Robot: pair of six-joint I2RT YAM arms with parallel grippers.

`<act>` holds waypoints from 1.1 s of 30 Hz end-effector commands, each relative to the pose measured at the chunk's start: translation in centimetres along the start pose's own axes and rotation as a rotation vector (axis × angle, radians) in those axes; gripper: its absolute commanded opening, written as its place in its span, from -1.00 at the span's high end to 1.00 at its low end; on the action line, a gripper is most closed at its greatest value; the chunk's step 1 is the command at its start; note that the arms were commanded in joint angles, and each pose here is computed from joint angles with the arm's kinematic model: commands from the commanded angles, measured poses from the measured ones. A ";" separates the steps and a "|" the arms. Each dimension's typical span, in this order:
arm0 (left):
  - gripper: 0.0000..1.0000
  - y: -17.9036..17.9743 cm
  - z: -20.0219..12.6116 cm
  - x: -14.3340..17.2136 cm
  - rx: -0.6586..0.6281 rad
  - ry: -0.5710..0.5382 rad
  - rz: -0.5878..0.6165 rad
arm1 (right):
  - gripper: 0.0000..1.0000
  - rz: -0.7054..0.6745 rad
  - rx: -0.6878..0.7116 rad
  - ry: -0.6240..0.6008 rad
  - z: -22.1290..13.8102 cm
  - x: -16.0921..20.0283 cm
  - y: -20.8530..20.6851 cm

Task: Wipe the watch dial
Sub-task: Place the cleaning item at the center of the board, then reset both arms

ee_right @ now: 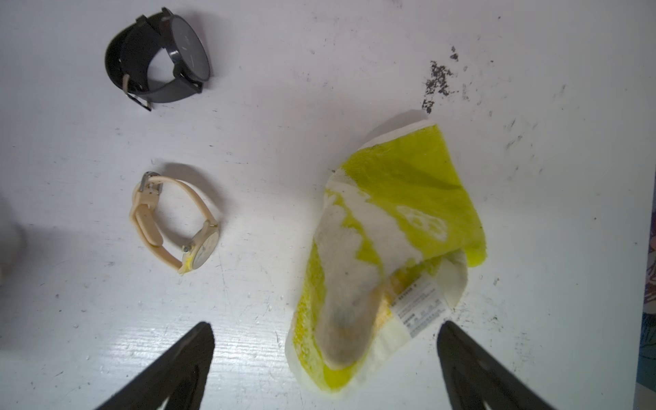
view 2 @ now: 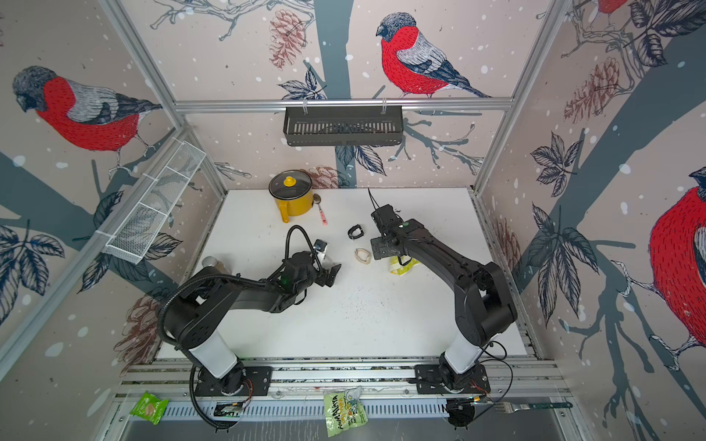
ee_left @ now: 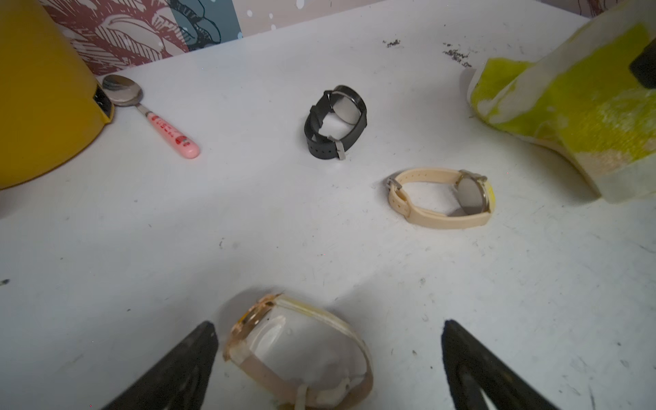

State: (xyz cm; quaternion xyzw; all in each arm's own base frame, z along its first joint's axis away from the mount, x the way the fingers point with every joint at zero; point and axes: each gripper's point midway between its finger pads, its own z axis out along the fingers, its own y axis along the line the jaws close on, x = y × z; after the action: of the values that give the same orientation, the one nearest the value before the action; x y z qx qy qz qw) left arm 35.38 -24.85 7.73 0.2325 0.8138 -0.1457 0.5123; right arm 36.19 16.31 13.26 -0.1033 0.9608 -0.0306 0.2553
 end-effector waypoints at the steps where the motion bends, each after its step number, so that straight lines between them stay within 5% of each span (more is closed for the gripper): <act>1: -0.96 0.4 -0.8 -1.3 -0.022 -0.031 -0.011 | -0.99 0.001 -0.006 -0.010 -1.4 -0.1 -0.1; 9: -0.96 1.5 -4.5 -3.3 -0.081 -0.107 -0.034 | -0.99 0.047 -0.055 -0.100 -4.3 0.0 -0.1; 21: -0.96 6.5 -13.6 -4.9 -0.426 -0.237 -0.072 | -0.99 0.245 0.068 -0.331 -7.4 3.1 -5.2; 33: -0.95 10.3 -20.6 -3.6 -0.629 -0.422 -0.005 | -0.99 0.241 0.018 -0.806 -11.2 4.5 -7.0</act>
State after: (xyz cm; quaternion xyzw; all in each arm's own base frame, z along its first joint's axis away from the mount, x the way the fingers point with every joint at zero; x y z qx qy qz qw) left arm 26.45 -8.61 18.34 0.0500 0.7212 0.0363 0.6900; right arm 27.23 9.36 18.93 -0.0068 0.8366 0.0404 0.5463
